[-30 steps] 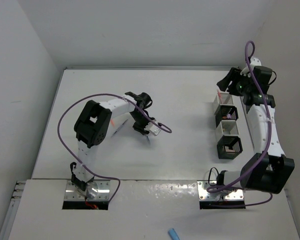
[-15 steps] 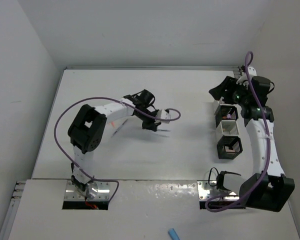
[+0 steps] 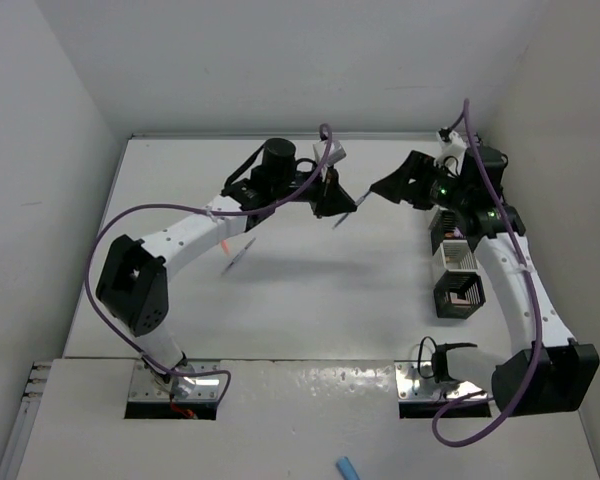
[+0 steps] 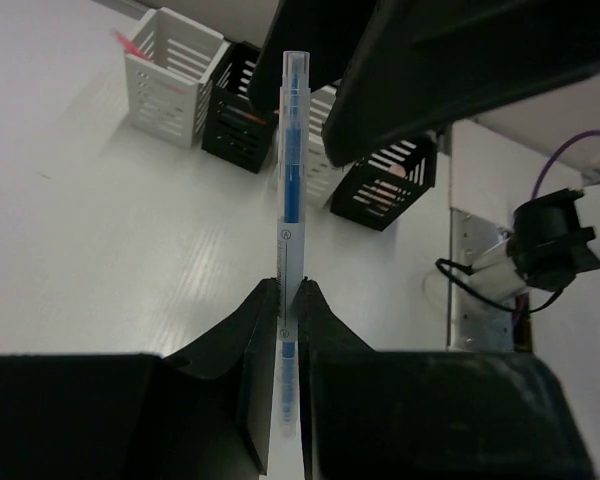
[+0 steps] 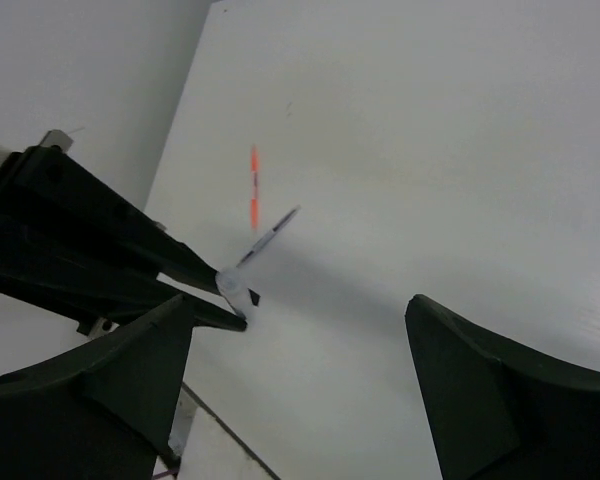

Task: Sort the stationery into containers
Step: Pick up the pen from the center of the board, then place the pen in the storage box.

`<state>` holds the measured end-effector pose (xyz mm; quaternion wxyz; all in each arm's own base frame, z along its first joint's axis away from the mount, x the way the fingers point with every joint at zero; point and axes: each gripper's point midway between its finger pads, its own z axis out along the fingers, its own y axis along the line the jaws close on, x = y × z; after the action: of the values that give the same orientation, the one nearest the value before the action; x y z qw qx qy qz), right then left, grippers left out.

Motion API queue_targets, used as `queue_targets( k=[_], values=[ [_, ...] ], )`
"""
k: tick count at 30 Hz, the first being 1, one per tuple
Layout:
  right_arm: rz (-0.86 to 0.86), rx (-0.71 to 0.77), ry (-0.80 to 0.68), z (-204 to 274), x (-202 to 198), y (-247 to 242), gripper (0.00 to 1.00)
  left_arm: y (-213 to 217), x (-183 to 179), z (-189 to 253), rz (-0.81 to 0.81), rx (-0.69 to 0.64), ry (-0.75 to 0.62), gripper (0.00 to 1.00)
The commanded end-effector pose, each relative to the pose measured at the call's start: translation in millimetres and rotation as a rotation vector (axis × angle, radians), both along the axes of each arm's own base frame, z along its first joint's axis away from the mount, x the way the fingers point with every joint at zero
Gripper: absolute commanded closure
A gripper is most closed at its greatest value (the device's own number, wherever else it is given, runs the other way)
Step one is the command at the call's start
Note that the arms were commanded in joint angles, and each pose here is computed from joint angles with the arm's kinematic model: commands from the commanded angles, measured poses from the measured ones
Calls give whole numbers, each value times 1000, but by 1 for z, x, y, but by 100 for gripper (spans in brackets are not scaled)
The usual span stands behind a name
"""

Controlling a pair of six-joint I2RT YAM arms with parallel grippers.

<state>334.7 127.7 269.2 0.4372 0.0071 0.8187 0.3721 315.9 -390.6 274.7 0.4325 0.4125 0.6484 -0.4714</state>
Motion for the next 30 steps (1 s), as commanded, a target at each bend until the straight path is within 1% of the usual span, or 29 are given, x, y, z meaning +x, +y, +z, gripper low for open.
queue_targets(
  k=[1,4,6,8,9,11,12,13,14,15,16,17,18,19,20,21,22,23,24,25,26,27,28,29,30],
  values=[
    [58,68,-84,40,4,22,14,-13,-10,30,-31,-99,76,100],
    [77,76,-81,38,1,30,14,-14,-14,34,-38,-116,88,100],
    [86,63,-67,33,-1,34,17,-15,-17,35,-45,-119,87,100],
    [82,56,-67,30,0,34,23,-16,-19,37,-55,-123,84,100],
    [80,54,-69,29,2,34,36,-18,-22,37,-61,-120,84,100],
    [66,51,-76,30,5,34,52,-19,-26,38,-71,-121,78,100],
    [63,48,-79,31,8,34,65,-20,-28,36,-79,-118,81,96],
    [53,41,-83,31,10,32,71,-20,-29,38,-83,-118,73,91],
    [51,37,-84,31,11,31,77,-20,-30,37,-83,-116,75,84],
    [49,33,-86,32,13,31,89,-19,-29,37,-75,-114,75,76],
    [45,28,-89,33,14,30,94,-19,-28,37,-64,-111,70,54],
    [43,6,-99,31,15,28,98,-16,-25,38,-48,-106,64,44],
    [29,-6,-101,31,17,24,100,-12,-23,35,-29,-87,73,6],
    [17,-25,-107,29,20,19,100,-8,-15,38,-4,-80,49,0],
    [-17,-36,-107,28,26,5,100,3,-5,33,33,-50,63,0],
    [-49,-69,-124,29,31,-11,100,12,7,35,71,-23,20,0],
    [-73,-96,-131,28,36,-21,100,21,15,36,111,-1,5,0],
    [-131,-147,-152,28,43,-35,100,36,32,35,183,22,-10,0],
    [-193,-192,-157,25,50,-56,100,53,47,28,302,91,-12,0],
    [-246,-280,-190,22,57,-79,100,65,56,27,346,141,-71,0],
    [-356,-357,-196,19,66,-105,100,77,60,19,393,202,-86,0],
    [-393,-390,-193,10,69,-119,100,96,69,24,497,244,-143,0],
    [-444,-434,-219,9,77,-142,100,109,69,5,521,308,-172,0],
    [-471,-456,-222,7,81,-154,100,118,71,10,558,306,-207,0],
    [-508,-484,-221,2,84,-167,100,131,72,10,605,329,-227,0]
  ],
)
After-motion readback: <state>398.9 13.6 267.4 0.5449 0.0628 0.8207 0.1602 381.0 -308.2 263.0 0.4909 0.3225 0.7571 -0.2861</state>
